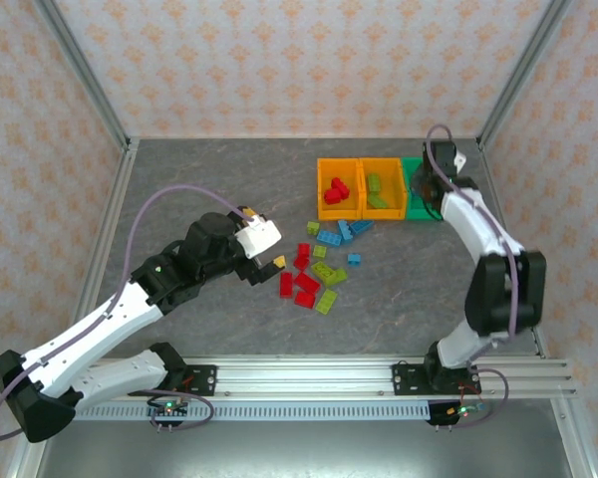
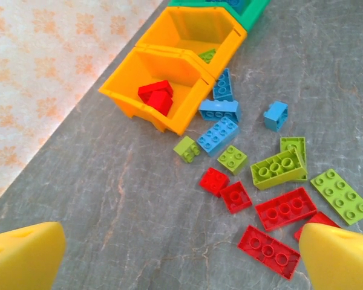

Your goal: Sort the legos into containers by color

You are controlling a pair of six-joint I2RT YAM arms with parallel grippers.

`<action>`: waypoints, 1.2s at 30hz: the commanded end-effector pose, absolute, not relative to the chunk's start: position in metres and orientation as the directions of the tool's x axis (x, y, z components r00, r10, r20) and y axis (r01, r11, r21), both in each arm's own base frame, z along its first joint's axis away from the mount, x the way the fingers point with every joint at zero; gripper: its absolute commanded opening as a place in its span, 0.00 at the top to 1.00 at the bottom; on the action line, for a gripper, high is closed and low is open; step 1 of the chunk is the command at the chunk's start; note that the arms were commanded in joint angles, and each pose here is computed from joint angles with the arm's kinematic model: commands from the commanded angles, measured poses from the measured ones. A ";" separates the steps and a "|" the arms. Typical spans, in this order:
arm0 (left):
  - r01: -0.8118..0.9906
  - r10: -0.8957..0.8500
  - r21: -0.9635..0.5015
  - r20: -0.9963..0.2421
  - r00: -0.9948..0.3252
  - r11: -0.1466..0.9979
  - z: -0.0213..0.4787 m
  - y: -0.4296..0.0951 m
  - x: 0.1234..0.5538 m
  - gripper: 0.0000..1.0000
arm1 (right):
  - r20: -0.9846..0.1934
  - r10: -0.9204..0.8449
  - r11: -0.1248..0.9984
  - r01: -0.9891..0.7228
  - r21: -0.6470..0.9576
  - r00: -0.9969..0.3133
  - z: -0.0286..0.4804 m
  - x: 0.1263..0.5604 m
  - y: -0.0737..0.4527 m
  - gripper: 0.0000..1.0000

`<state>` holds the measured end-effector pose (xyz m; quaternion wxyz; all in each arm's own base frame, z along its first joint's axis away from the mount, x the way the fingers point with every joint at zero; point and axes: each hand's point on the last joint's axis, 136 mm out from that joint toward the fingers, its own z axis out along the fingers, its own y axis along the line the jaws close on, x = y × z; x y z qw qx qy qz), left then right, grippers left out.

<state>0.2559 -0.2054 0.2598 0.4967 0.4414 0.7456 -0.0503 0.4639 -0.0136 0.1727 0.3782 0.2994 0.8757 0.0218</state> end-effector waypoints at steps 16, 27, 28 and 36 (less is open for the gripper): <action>0.643 0.626 0.411 -0.768 -0.138 0.646 0.258 -0.191 0.267 0.00 | -0.543 0.596 0.797 0.517 0.313 -0.591 0.185 0.486 -0.029 0.40; 0.635 0.620 0.408 -0.771 -0.145 0.656 0.258 -0.187 0.271 0.00 | -0.455 0.338 0.911 0.165 0.378 -0.824 0.173 0.318 0.138 0.38; 0.637 0.620 0.408 -0.771 -0.144 0.655 0.258 -0.187 0.271 0.00 | -0.439 0.272 0.920 0.097 0.381 -0.856 0.165 0.302 0.160 0.39; 0.639 0.617 0.402 -0.774 -0.147 0.656 0.259 -0.187 0.271 0.00 | -0.323 -0.247 0.955 -0.286 0.080 -0.914 0.105 0.259 0.222 0.30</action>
